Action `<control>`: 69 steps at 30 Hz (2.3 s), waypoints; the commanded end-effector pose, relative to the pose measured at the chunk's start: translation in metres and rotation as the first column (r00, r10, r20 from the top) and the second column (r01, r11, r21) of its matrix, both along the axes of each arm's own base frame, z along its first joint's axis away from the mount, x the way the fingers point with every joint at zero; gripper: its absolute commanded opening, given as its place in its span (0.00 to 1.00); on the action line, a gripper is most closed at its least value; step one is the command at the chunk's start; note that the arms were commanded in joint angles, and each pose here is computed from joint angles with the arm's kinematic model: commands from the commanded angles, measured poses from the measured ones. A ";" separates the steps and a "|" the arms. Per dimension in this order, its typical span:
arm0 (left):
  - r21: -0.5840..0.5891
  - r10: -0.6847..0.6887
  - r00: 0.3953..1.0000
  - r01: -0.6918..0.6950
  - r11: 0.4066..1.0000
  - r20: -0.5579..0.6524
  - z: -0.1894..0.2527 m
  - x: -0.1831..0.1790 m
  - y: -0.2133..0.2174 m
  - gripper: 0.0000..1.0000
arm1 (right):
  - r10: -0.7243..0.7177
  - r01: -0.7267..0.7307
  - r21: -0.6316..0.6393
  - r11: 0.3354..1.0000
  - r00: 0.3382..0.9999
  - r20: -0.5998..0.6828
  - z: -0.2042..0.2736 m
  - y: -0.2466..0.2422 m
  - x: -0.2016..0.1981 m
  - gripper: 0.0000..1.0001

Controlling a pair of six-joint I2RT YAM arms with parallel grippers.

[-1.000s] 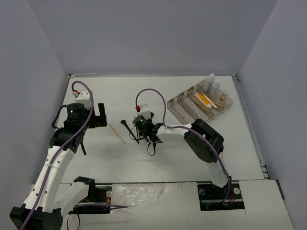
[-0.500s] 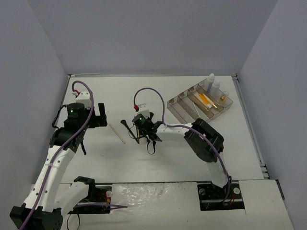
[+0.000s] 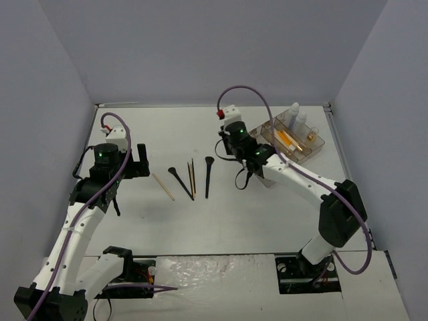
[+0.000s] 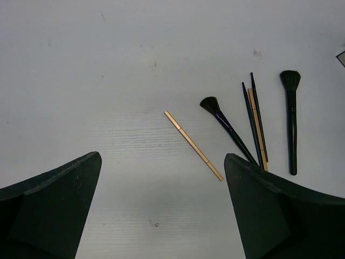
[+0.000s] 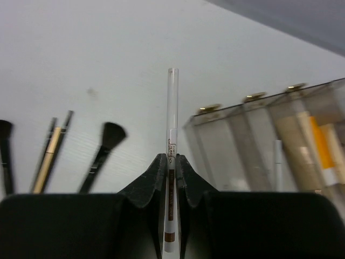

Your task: Organize the makeup

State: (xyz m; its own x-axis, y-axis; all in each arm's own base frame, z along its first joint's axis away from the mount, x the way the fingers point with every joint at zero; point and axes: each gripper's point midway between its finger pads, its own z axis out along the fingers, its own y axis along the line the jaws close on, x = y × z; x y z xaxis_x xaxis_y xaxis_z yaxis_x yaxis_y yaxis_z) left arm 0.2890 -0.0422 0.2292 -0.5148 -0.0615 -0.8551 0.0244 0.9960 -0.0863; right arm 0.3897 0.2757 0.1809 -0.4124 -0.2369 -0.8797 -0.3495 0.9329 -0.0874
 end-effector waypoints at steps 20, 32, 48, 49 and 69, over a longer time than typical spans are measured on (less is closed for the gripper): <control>-0.037 -0.022 0.997 0.024 0.999 0.068 0.021 0.009 -0.007 0.97 | -0.041 -0.044 -0.472 0.881 0.985 -0.169 -0.077 -0.212 0.068 0.00; -0.032 -0.020 0.998 0.022 0.999 0.062 0.019 0.010 -0.006 0.97 | -0.049 -0.009 -0.436 0.900 0.991 -0.122 -0.061 -0.207 0.064 0.45; -0.021 0.002 0.999 -0.001 1.000 0.050 0.015 0.011 -0.003 0.97 | -0.103 0.097 0.220 0.971 0.995 0.016 0.036 -0.049 -0.023 0.43; -0.022 0.002 0.999 -0.001 1.000 0.047 0.015 0.011 -0.003 0.97 | -0.103 0.102 0.234 0.967 0.995 -0.010 0.026 -0.040 -0.029 0.42; -0.026 0.005 0.999 -0.003 1.000 0.051 0.016 0.011 -0.002 0.97 | 0.009 0.027 0.233 0.972 0.988 -0.151 -0.098 0.110 -0.095 0.30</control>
